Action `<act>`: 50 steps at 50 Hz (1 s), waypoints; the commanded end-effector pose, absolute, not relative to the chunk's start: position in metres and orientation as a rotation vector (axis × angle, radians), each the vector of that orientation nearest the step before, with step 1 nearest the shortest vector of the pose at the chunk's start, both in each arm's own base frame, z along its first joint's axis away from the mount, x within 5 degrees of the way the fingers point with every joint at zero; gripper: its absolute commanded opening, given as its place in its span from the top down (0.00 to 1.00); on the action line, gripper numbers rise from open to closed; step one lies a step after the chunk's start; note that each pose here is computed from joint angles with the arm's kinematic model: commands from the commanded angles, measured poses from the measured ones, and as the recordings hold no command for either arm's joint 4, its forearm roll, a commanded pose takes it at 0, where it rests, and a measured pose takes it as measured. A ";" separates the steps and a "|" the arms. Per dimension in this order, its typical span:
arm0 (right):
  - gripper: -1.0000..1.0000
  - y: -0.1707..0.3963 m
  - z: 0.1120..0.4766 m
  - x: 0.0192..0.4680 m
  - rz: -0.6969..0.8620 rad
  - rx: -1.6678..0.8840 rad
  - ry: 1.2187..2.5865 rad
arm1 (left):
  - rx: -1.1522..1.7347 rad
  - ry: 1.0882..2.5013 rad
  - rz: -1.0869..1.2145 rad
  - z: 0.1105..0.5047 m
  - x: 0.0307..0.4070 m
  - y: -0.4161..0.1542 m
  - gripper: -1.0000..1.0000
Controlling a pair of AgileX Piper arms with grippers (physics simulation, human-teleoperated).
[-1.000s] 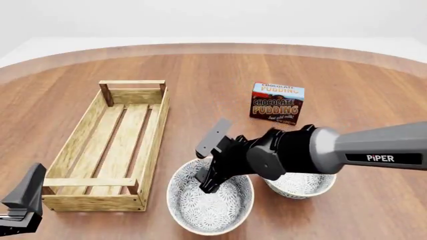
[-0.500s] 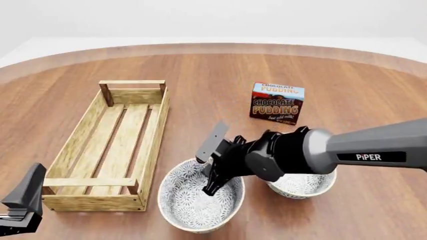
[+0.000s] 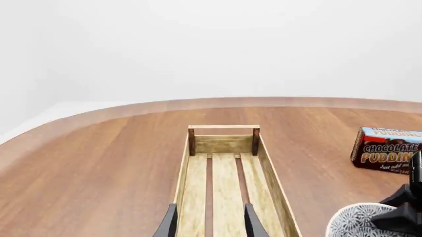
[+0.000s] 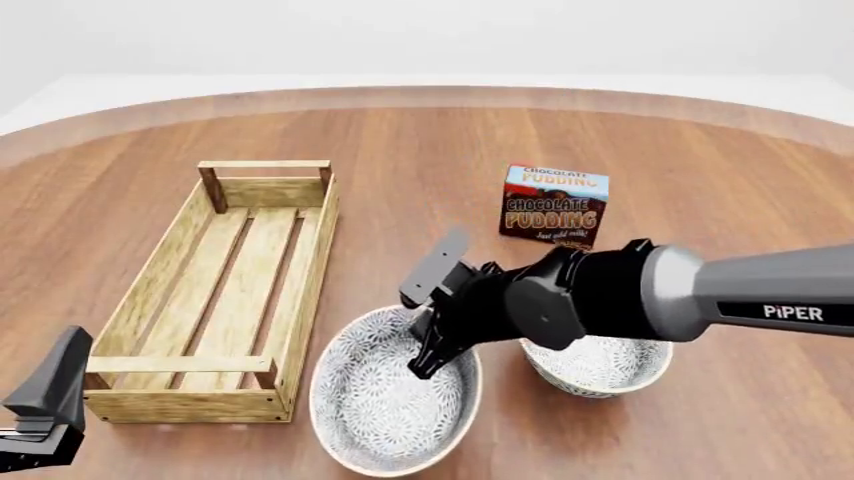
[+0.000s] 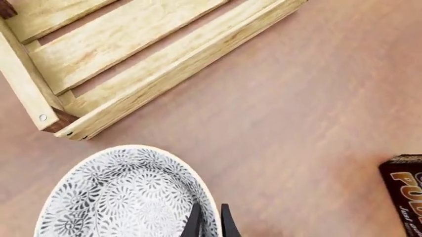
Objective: Stack the left bowl on the right bowl and place them in the tray.
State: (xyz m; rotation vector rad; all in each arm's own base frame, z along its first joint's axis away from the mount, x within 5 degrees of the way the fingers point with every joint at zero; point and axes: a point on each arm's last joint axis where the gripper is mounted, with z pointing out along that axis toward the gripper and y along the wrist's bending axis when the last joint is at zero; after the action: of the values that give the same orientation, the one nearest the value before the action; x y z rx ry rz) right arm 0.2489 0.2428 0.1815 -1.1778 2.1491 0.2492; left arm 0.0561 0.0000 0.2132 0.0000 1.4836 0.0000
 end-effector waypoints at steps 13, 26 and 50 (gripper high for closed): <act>1.00 0.226 0.251 0.245 0.226 -1.158 2.004 | 0.000 1.484 0.000 0.213 0.056 0.000 0.00; 1.00 0.203 0.287 0.246 0.195 -1.094 1.932 | 0.000 1.484 0.000 0.213 0.056 0.000 0.00; 1.00 0.144 0.357 0.222 0.185 -0.838 1.827 | 0.000 1.484 0.000 0.213 0.056 0.000 0.00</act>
State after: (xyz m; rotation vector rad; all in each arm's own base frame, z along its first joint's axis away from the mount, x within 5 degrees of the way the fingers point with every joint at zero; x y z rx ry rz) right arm 0.2345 0.1657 0.3327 -0.9520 1.8617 0.1709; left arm 0.0561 0.0000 0.2132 0.0000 1.4836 0.0000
